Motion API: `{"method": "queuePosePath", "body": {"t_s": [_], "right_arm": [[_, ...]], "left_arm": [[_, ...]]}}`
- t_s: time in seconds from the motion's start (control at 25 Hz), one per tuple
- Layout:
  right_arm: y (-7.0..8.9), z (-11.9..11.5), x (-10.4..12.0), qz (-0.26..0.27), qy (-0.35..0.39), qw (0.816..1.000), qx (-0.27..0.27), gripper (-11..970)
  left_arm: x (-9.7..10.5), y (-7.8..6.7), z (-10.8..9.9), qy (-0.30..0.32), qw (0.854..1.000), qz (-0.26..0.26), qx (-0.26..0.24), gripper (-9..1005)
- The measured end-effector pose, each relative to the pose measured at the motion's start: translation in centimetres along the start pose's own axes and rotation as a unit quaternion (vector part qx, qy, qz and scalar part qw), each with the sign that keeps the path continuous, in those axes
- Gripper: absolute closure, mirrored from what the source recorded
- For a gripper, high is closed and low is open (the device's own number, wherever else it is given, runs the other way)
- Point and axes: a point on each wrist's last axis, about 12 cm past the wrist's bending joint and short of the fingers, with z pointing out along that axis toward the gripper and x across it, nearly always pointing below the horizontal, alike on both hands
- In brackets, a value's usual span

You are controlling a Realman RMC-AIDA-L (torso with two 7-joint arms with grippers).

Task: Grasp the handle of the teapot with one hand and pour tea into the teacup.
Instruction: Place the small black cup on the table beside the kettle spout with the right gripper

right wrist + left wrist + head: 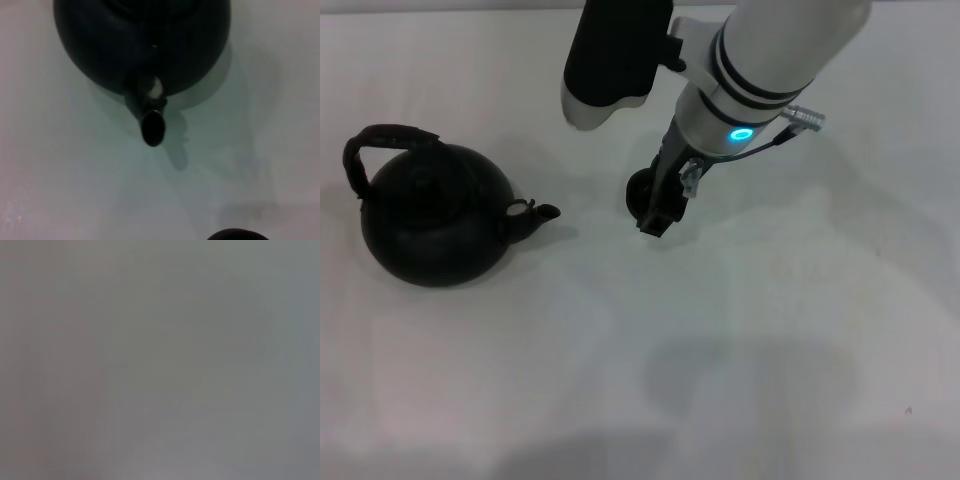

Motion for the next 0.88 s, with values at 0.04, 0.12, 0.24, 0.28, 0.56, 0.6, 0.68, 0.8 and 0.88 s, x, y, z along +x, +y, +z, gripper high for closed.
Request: {"method": "queuePosePath", "body": {"t_s": [0.04, 0.12, 0.24, 0.28, 0.56, 0.6, 0.68, 0.8, 0.88], "right_arm": [[0.0, 0.2, -0.1, -0.002, 0.0, 1.0, -0.004, 225], [0.1, 0.5, -0.2, -0.008, 0.003, 1.0, -0.008, 225], [0.4, 1.2, -0.2, -0.016, 0.011, 1.0, -0.01, 224], [0.4, 1.3, -0.2, -0.016, 0.011, 1.0, -0.011, 224], [0.4, 1.7, 0.0, -0.018, 0.007, 1.0, -0.009, 223], [0.5, 1.9, 0.1, -0.018, 0.007, 1.0, -0.009, 223], [0.5, 2.1, 0.2, -0.018, 0.009, 1.0, -0.011, 223], [0.7, 2.5, 0.4, -0.019, 0.014, 1.0, -0.015, 222], [0.8, 2.6, 0.5, -0.022, 0.017, 0.999, -0.015, 222]], "left_arm": [[0.0, 0.0, 0.0, 0.0, 1.0, 0.0, 0.0, 150], [0.0, 0.0, 0.0, 0.0, 1.0, 0.0, 0.001, 150], [0.0, 0.0, 0.0, 0.002, 1.0, 0.001, 0.002, 149], [0.1, 0.0, 0.0, 0.002, 1.0, 0.001, 0.002, 149], [0.1, 0.0, 0.0, 0.004, 1.0, 0.0, 0.0, 149], [0.1, 0.0, 0.0, 0.004, 1.0, 0.0, -0.001, 149], [0.1, 0.0, 0.0, 0.003, 1.0, 0.0, -0.001, 149], [0.1, 0.0, 0.0, 0.003, 1.0, 0.0, -0.001, 149], [0.1, -0.1, 0.1, 0.003, 1.0, -0.001, 0.0, 149]]}}
